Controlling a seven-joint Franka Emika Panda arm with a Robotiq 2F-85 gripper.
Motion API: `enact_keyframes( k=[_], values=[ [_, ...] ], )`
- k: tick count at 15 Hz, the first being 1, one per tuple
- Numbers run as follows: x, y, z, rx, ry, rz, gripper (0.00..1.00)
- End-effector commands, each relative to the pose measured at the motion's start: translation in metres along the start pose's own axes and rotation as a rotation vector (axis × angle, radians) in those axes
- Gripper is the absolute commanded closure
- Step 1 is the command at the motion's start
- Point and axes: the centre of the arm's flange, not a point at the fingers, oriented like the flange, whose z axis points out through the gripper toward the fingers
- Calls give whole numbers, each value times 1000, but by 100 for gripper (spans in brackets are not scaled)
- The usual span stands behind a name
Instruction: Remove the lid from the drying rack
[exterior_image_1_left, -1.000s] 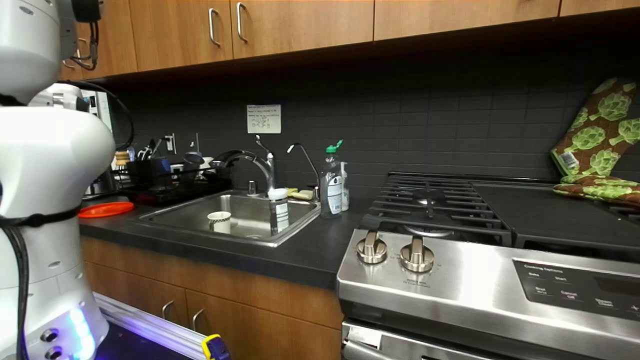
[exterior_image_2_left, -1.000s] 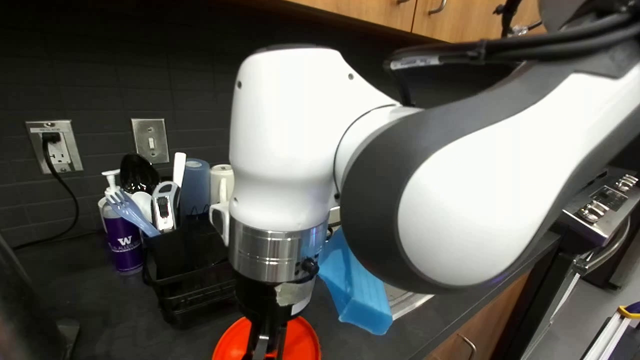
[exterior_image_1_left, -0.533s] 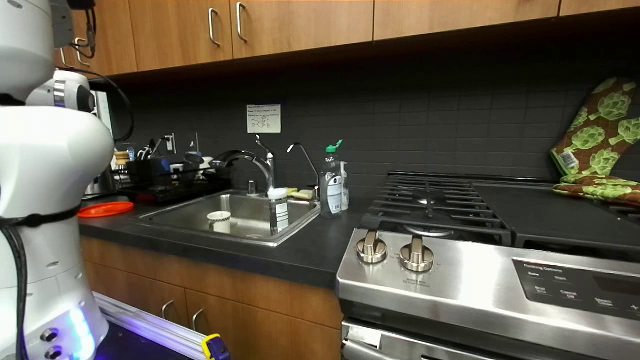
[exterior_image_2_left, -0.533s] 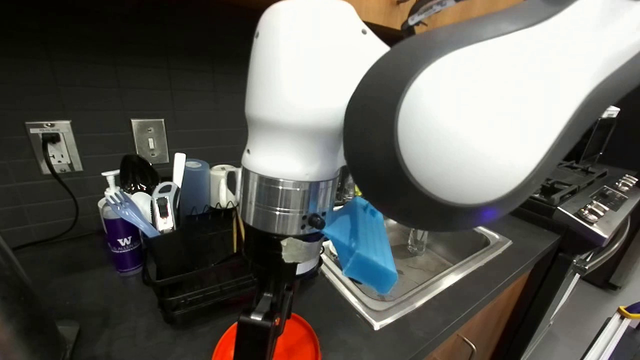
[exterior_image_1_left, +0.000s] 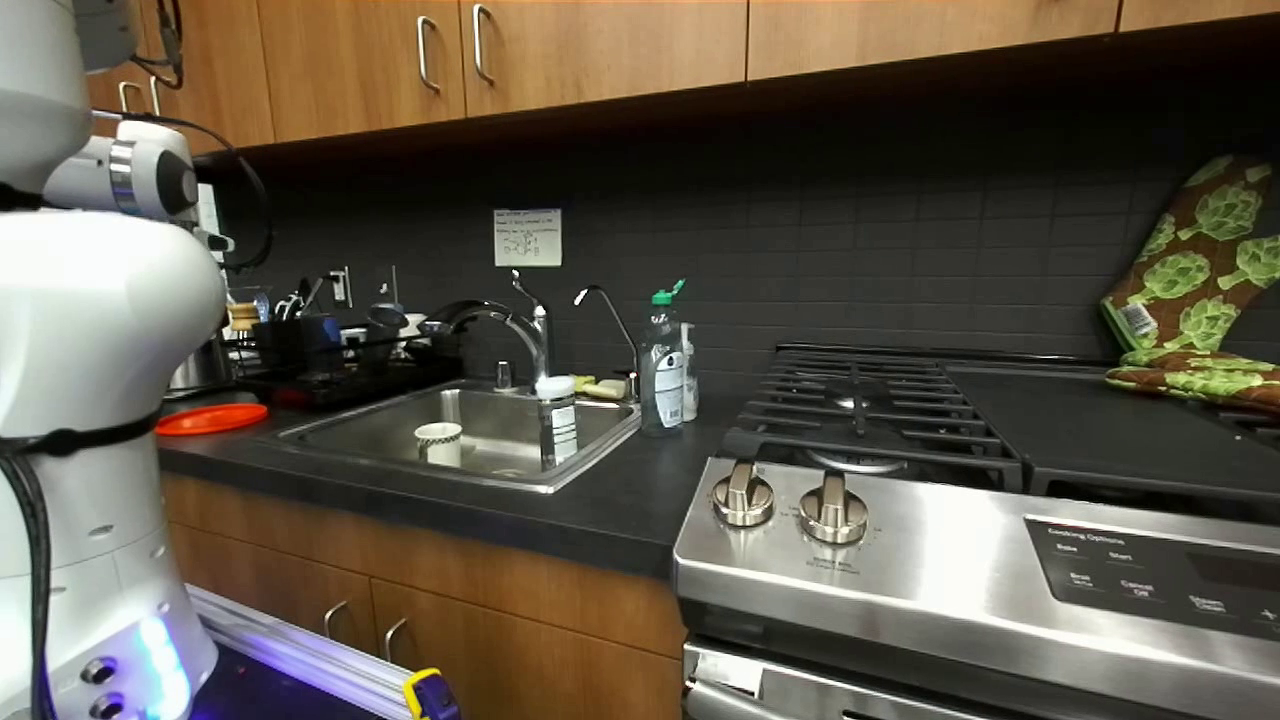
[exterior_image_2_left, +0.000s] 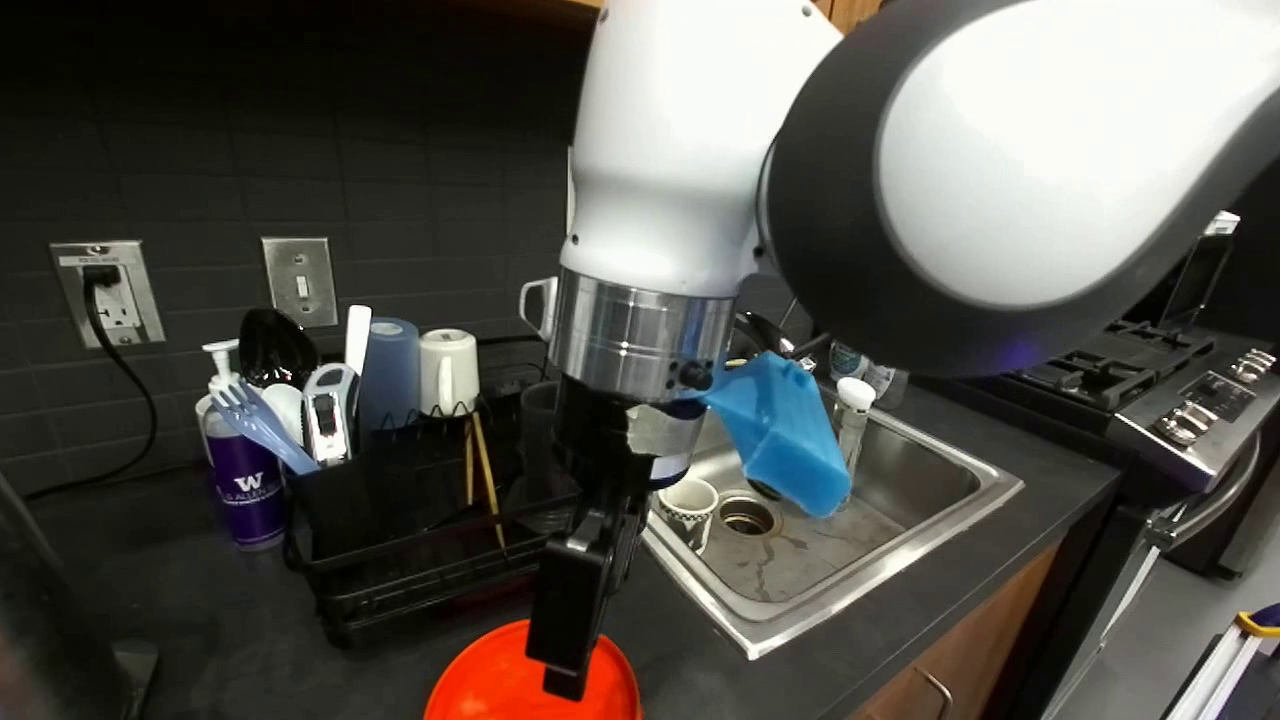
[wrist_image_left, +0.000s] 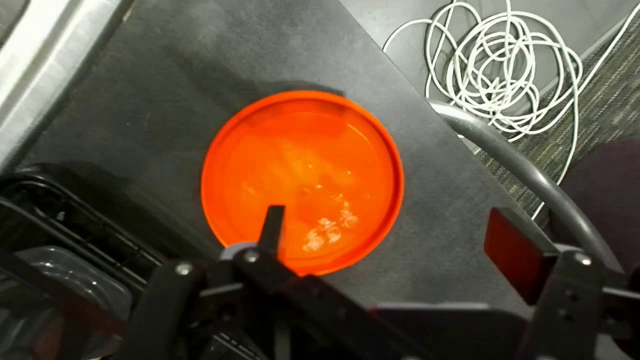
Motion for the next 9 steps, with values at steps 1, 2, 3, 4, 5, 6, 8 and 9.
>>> enact_keyframes(
  k=[1, 2, 3, 4, 5, 6, 8, 9],
  values=[
    [-34, 16, -25, -22, 13, 48, 0],
    [-40, 20, -27, -22, 19, 63, 0],
    [-47, 24, -30, -29, 25, 78, 0],
    [-52, 29, -33, -35, 31, 94, 0],
    [-59, 34, -36, -43, 35, 111, 0],
    [-65, 39, -38, -47, 38, 125, 0],
    [-80, 50, -47, -52, 48, 155, 0],
    [-86, 55, -51, -55, 54, 175, 0]
  ],
)
